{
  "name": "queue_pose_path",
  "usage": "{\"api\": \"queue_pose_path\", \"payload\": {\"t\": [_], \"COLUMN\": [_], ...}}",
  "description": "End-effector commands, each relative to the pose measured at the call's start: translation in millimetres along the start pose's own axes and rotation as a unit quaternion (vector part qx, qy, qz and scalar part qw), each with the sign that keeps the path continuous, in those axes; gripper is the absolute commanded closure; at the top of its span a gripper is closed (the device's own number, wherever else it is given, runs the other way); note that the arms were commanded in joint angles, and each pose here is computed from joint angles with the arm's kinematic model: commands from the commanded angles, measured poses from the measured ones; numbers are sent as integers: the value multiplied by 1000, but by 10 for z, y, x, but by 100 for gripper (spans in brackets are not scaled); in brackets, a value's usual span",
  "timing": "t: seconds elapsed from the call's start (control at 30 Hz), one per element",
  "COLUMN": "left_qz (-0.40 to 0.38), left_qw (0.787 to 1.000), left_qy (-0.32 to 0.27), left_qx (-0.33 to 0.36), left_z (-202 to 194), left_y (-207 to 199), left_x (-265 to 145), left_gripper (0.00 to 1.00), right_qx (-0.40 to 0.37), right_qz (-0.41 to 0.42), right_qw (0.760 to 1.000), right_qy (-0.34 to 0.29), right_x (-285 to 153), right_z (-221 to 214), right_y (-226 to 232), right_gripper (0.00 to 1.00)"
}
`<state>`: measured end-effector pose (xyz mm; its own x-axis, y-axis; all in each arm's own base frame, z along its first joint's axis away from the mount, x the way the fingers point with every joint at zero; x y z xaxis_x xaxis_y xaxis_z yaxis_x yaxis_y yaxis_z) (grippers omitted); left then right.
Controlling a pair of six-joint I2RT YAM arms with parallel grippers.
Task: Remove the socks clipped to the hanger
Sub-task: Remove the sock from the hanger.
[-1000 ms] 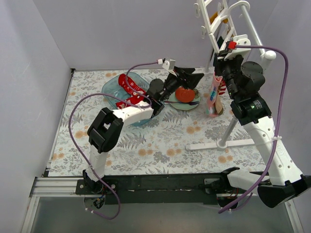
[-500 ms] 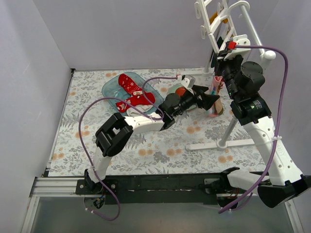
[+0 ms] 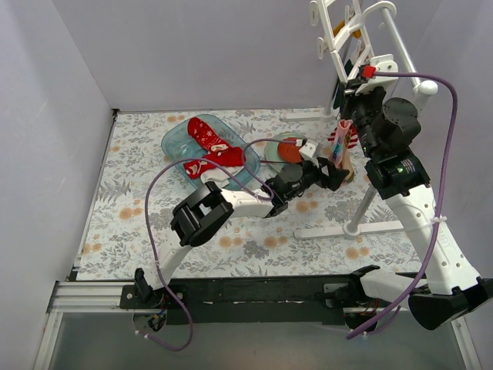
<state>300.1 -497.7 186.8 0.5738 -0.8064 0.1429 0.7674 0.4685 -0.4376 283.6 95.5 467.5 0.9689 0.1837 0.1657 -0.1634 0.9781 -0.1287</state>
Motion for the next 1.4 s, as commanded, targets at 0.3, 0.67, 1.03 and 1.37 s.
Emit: {"api": "queue_pose_path", "payload": {"t": [0.3,0.67,1.03,1.37], "left_qz": [45,-102,-115,-122], "left_qw": [993,989,992,992], "left_qy": [-95,-32,37,-8], "left_qx": [61,102,46,-19], "left_z": [491,1036,1506,2132], "left_y": [-218,-735,-563,-209], "left_x": [13,-506,-789,-1089], "left_gripper": [100,100,100,100], "right_qx": [23,59,93,93], "right_qz": [-26,3,29,22], "right_qw": [998,996,991,993], "right_qy": [-54,-71,-88,-76], "right_x": [-91,-287,-600,-617], "right_z": [222,274,348,243], "right_y": [-76,-48,-55,-56], "right_gripper": [87,48,25,15]}}
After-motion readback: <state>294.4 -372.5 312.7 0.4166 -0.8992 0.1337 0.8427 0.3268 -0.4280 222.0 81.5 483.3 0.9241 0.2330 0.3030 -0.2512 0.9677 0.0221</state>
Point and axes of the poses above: each gripper's point midway between its finger pads, its own x axis out along the fingers, its own y axis along the line the jaws close on, z = x × y, the point moved 8 cm from there along -x, back along the fingers, and after that the axes turned 2 degrees about -x, right-handed, at the moved point
